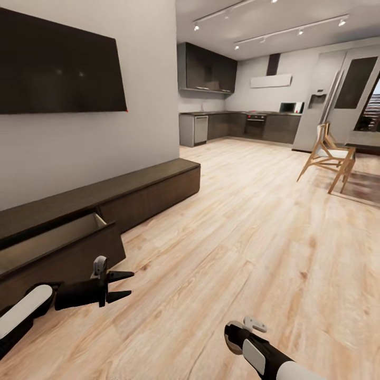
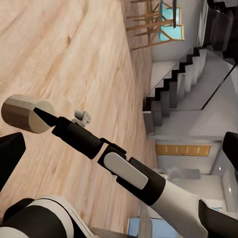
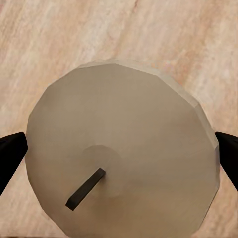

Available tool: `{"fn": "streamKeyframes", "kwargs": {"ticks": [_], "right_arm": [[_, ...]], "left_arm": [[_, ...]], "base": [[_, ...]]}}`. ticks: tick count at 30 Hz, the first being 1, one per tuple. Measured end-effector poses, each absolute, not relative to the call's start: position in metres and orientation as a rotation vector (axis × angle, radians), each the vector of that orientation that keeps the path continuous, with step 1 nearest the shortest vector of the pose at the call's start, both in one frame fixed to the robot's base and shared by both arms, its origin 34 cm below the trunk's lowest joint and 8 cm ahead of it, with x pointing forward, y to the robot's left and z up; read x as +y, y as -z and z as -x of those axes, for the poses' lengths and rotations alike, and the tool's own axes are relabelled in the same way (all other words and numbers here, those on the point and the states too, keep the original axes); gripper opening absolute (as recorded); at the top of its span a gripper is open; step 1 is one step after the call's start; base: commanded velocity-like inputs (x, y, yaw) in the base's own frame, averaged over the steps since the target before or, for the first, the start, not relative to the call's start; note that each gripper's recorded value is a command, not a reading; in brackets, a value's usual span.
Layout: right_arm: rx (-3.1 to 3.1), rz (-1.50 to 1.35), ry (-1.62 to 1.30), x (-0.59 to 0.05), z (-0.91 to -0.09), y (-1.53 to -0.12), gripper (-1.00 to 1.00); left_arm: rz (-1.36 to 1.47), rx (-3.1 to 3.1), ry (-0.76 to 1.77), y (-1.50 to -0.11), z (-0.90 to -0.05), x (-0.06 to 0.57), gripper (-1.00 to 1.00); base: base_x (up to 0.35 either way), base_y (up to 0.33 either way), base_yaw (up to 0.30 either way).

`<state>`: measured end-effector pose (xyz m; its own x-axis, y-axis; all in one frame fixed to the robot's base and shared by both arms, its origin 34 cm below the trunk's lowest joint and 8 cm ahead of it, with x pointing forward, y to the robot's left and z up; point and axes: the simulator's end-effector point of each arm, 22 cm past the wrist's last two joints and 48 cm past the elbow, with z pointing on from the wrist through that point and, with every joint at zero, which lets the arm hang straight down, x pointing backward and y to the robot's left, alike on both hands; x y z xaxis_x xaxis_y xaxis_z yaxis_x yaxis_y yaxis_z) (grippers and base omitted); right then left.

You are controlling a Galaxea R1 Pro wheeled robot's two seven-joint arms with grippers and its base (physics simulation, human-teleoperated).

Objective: Place each of the two pumpkins and all three candles from the living room inside a cabinet in the living room (use any cabinet), then make sure every cabinet is closed, and position the cauldron so it is next to a table in the living room.

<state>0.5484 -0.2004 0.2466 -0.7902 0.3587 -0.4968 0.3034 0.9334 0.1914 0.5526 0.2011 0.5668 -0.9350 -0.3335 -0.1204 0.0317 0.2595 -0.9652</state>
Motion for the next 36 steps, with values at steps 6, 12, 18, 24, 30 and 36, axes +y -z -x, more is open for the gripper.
{"fn": "streamKeyframes", "kwargs": {"ticks": [6, 12, 18, 24, 30, 36], "right_arm": [[2.547, -0.473, -0.136, -0.2, -0.547, -0.244, -1.0], [2.552, -0.473, -0.134, -0.201, -0.546, -0.242, -1.0], [2.557, -0.475, -0.135, -0.2, -0.544, -0.24, -1.0], [2.562, -0.475, -0.134, -0.2, -0.543, -0.237, -1.0], [2.567, -0.476, -0.133, -0.2, -0.542, -0.235, -1.0], [2.572, -0.477, -0.132, -0.2, -0.54, -0.233, -1.0]], "left_arm": [[0.282, 2.239, 1.725, -0.564, -0.553, 0.201, 1.0], [0.288, 2.239, 1.73, -0.563, -0.553, 0.201, 1.0], [0.293, 2.243, 1.732, -0.56, -0.553, 0.2, 1.0], [0.297, 2.246, 1.732, -0.558, -0.554, 0.201, 1.0], [0.303, 2.249, 1.733, -0.556, -0.554, 0.201, 1.0], [0.308, 2.253, 1.734, -0.553, -0.554, 0.201, 1.0]], "base": [[0.0, 0.0, 0.253], [0.0, 0.0, 0.253], [0.0, 0.0, 0.253], [0.0, 0.0, 0.253], [0.0, 0.0, 0.253], [0.0, 0.0, 0.253]]}}
